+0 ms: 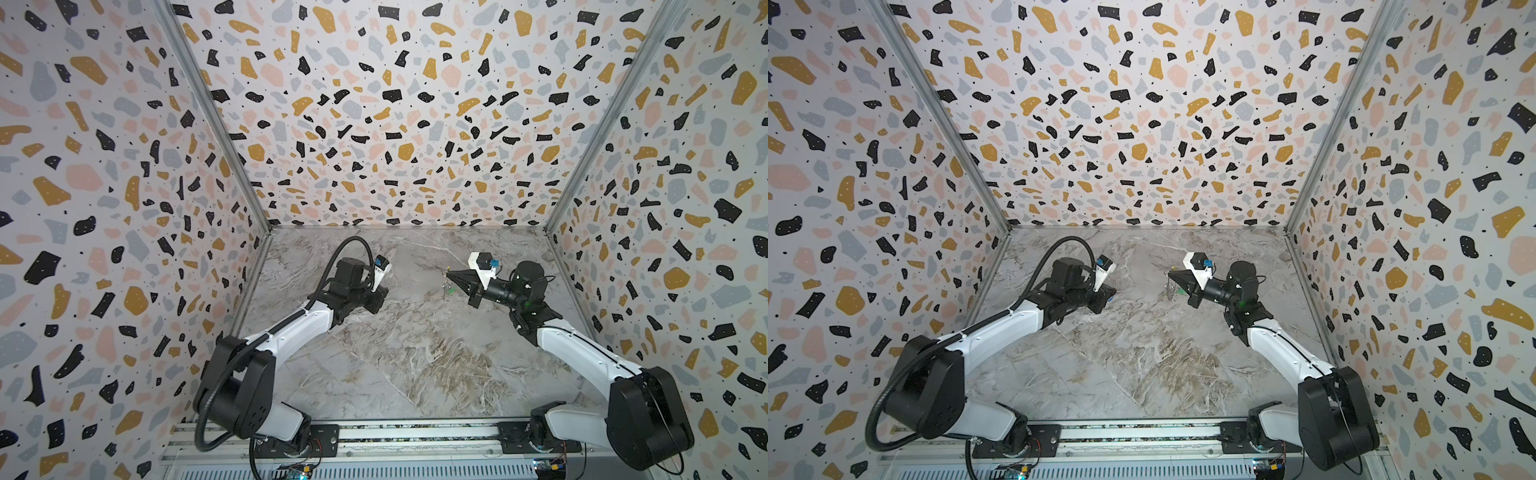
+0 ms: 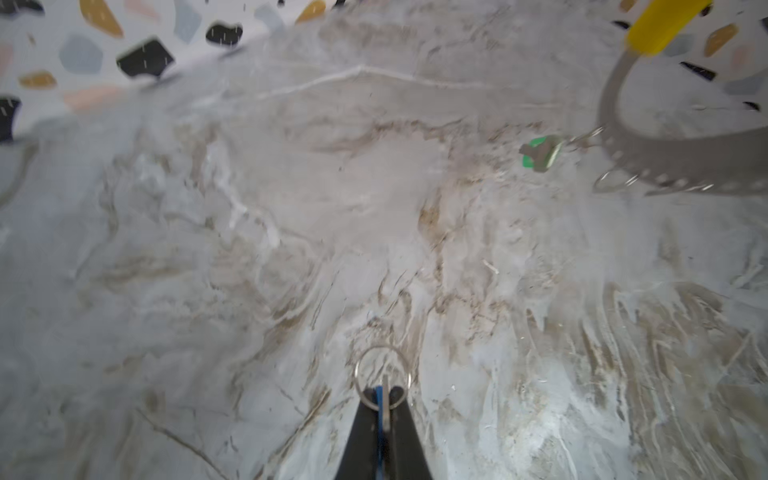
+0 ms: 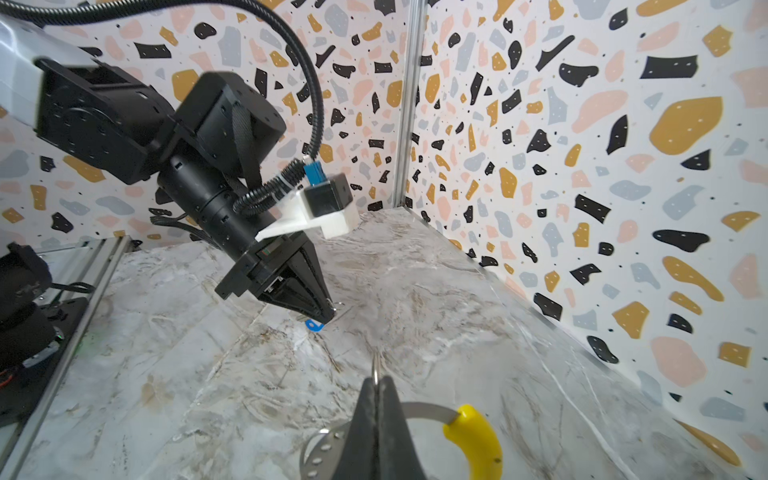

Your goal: Remove the keys from the keyring

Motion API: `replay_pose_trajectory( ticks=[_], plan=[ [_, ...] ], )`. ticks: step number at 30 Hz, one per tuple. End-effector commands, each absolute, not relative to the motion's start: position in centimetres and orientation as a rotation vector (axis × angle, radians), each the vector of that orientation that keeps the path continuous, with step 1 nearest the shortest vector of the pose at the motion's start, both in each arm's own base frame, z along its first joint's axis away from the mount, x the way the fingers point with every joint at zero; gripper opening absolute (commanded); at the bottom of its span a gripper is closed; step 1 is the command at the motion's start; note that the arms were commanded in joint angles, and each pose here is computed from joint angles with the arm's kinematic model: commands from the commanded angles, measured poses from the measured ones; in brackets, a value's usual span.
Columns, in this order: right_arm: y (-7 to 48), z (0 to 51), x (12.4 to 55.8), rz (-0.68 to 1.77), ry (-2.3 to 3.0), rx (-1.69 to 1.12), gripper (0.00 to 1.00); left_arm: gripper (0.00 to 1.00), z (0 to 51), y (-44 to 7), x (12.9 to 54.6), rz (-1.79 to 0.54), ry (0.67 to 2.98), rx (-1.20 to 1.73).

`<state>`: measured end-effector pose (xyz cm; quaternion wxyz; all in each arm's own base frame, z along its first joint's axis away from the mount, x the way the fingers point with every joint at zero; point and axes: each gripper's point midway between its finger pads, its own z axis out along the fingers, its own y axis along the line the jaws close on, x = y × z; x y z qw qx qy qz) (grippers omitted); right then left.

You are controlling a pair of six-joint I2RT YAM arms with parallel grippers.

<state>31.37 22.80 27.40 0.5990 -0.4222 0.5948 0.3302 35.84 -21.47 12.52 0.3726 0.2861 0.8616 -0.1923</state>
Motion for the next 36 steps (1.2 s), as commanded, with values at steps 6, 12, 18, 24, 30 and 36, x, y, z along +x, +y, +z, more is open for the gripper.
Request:
replay_pose_trajectory(
  ticks=[6, 12, 18, 24, 30, 36],
  plan=[
    [18.6, 25.2, 32.0, 0.502, 1.536, -1.103, 0.0, 0.0, 5.6, -16.9, 37.4, -0.37, 2.412, 0.34],
    [18.8, 22.6, 32.3, 0.501, 1.591, -1.2, 0.0, 0.08, 2.5, -14.7, 37.1, -0.332, 2.484, 0.206],
    [21.5, 20.5, 32.2, 0.558, 1.586, -1.239, 0.0, 0.31, 3.6, -13.7, 37.2, -0.325, 2.438, 0.174],
    [25.9, 18.3, 31.7, 0.62, 1.598, -1.298, 0.0, 0.48, 10.4, -12.4, 38.2, -0.249, 2.249, 0.166],
    [31.3, 15.4, 31.1, 0.668, 1.62, -1.4, 0.02, 0.51, 17.9, -10.9, 38.4, -0.148, 2.069, 0.18],
    [35.6, 13.9, 31.7, 0.699, 1.644, -1.44, 0.04, 0.52, 20.3, -11.2, 38.0, -0.161, 2.026, 0.217]
  ],
)
